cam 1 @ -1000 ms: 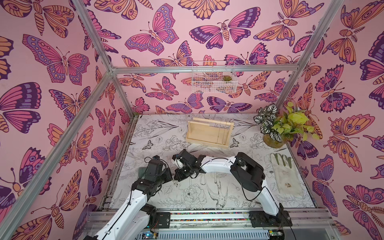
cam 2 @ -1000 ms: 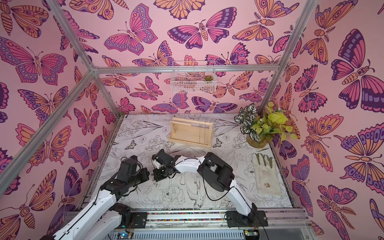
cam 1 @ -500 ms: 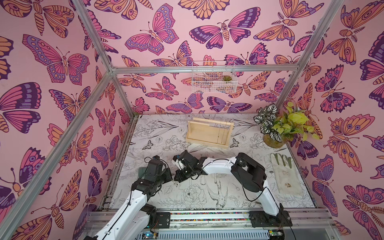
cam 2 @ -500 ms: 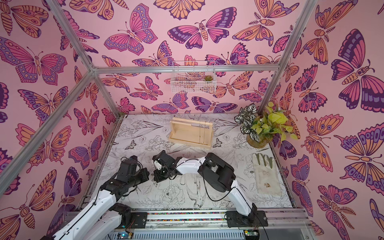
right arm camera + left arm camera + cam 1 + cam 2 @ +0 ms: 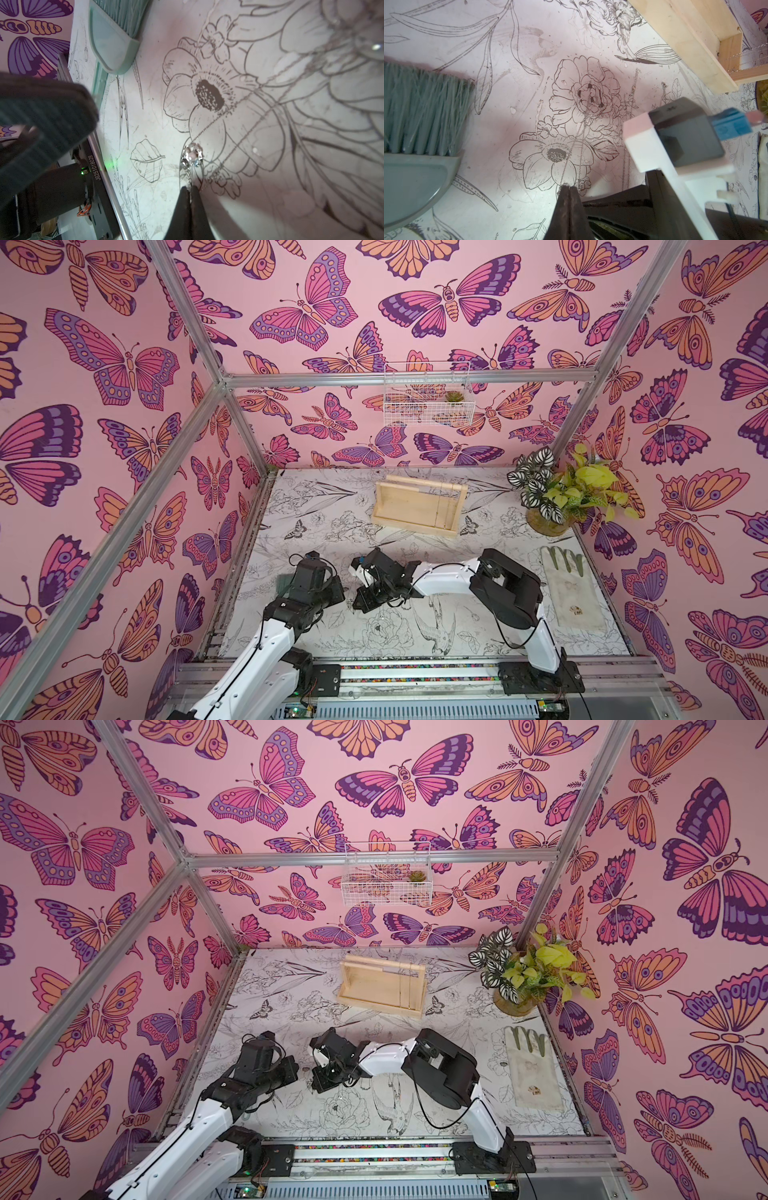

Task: Take the necklace off the jewelry display stand
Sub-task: Adjust the necklace at the center of the board.

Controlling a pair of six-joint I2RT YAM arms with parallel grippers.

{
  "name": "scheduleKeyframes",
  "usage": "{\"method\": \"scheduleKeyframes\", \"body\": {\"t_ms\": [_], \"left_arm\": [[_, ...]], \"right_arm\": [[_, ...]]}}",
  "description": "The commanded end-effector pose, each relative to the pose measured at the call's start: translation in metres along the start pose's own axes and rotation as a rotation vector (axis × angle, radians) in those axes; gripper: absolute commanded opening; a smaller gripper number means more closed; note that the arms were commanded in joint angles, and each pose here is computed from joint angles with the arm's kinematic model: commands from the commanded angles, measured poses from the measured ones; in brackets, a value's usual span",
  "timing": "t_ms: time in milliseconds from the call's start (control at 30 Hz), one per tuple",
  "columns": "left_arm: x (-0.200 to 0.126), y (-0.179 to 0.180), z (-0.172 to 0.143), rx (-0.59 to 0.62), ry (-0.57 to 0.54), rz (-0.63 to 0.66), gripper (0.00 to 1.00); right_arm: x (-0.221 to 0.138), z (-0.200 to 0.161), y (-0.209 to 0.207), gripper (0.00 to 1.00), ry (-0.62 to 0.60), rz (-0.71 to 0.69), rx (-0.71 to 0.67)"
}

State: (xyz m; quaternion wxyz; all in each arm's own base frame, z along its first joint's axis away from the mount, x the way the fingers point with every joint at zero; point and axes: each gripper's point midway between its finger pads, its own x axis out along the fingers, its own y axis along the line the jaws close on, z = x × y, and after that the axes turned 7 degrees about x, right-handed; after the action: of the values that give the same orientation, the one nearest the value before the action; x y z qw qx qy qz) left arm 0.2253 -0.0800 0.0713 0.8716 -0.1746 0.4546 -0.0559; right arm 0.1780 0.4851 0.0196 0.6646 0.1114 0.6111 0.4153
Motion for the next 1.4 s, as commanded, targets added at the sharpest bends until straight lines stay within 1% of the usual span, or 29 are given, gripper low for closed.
{"method": "scheduleKeyframes", "body": {"t_ms": [0,267,533,700,1100,1367], "left_arm": [[-0.002,-0.001,0.003,0.008,0.0,0.001,0.0],[-0.003,-0.003,0.004,0.009,-0.002,-0.008,0.0],[-0.004,-0.004,0.005,0.008,-0.003,-0.015,0.0],[-0.004,-0.004,0.004,0.009,-0.001,-0.018,0.0],[-0.004,-0.002,0.002,0.009,0.0,-0.014,0.0],[-0.004,-0.001,0.001,0.009,0.001,-0.01,0.0]], "right_arm": [[0.0,-0.019,-0.017,0.0,0.031,-0.067,0.04],[-0.005,-0.018,-0.018,0.0,0.02,-0.083,0.024],[-0.011,0.012,0.01,0.0,-0.028,-0.058,-0.024],[-0.005,0.022,0.014,0.0,-0.022,-0.053,-0.031],[0.007,0.036,-0.004,0.0,-0.02,-0.101,-0.003],[0.011,0.031,-0.009,0.0,-0.007,-0.106,0.0]]}}
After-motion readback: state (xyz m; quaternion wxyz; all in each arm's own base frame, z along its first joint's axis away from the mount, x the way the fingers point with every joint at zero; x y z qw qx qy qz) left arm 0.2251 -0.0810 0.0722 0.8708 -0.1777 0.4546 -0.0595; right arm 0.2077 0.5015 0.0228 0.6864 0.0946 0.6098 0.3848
